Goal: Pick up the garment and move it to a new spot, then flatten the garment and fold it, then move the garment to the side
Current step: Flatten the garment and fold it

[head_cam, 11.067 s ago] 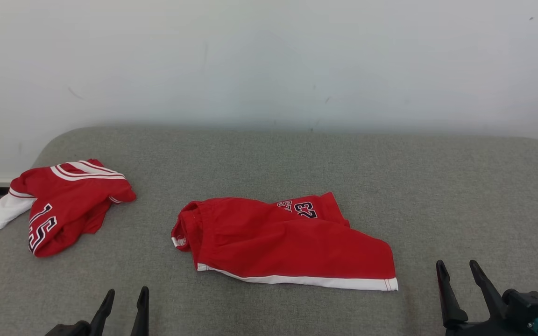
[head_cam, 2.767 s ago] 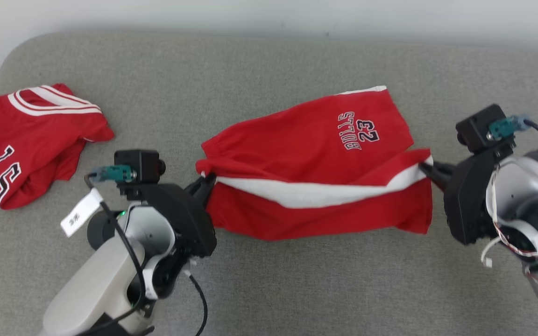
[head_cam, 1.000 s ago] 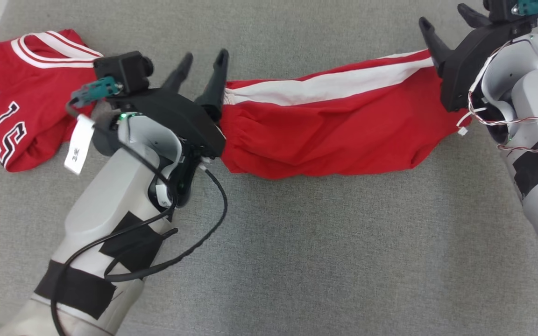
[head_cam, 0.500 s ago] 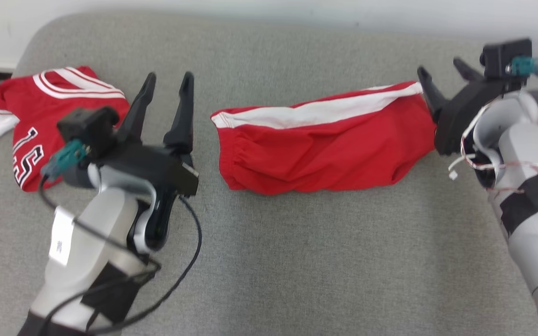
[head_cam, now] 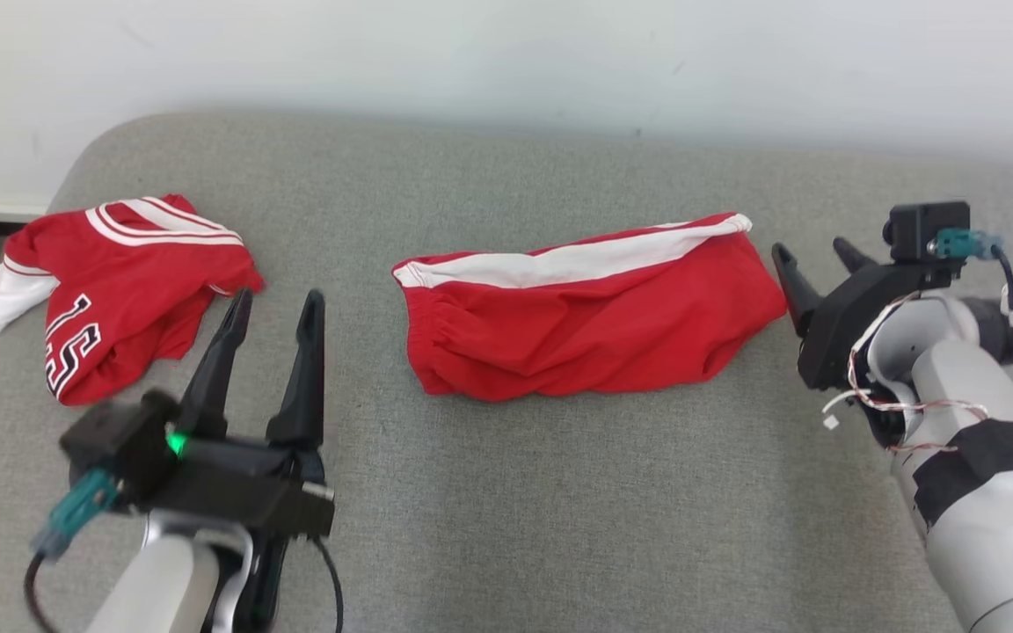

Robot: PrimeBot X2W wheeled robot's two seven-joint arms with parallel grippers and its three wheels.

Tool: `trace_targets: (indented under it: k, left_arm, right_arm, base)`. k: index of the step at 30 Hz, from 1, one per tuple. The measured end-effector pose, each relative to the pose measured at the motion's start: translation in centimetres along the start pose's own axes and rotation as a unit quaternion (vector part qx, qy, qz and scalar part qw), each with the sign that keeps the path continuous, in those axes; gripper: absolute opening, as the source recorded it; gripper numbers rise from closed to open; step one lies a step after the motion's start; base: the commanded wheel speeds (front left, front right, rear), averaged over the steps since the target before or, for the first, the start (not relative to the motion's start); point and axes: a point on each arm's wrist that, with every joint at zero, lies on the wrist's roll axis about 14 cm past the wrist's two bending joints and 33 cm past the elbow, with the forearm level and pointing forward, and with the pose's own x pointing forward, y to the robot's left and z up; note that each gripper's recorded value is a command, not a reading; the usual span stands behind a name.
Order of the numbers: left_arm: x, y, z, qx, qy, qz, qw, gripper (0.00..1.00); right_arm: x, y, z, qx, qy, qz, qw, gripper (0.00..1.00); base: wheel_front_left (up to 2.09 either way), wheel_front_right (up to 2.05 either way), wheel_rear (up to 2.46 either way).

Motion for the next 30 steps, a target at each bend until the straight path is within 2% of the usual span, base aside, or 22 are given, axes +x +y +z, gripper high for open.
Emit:
trace_targets:
  k: [7,15,30]
  left_arm:
    - [-2.4,0.2,0.3,-0.01,-0.011,0.011,1.0,1.0]
    - [-4.7,0.7,-1.8,0.0,0.018,0.018,1.0,1.0]
    - [-5.3,2.4,-3.4,0.011,0.039,0.046,0.998,1.0]
  right_arm:
    - [-0.7,-0.3,-1.4,0.017,0.017,-0.009,1.0,1.0]
    - [-0.4,-1.3,-4.4,0.035,0.063,-0.028,0.997,1.0]
    - [2.4,-1.5,-8.9,0.066,0.139,-0.046,0.987,1.0]
  base:
    - [0.0,0.0,0.0]
    - [0.0,0.0,0.0]
    - [0.0,0.0,0.0]
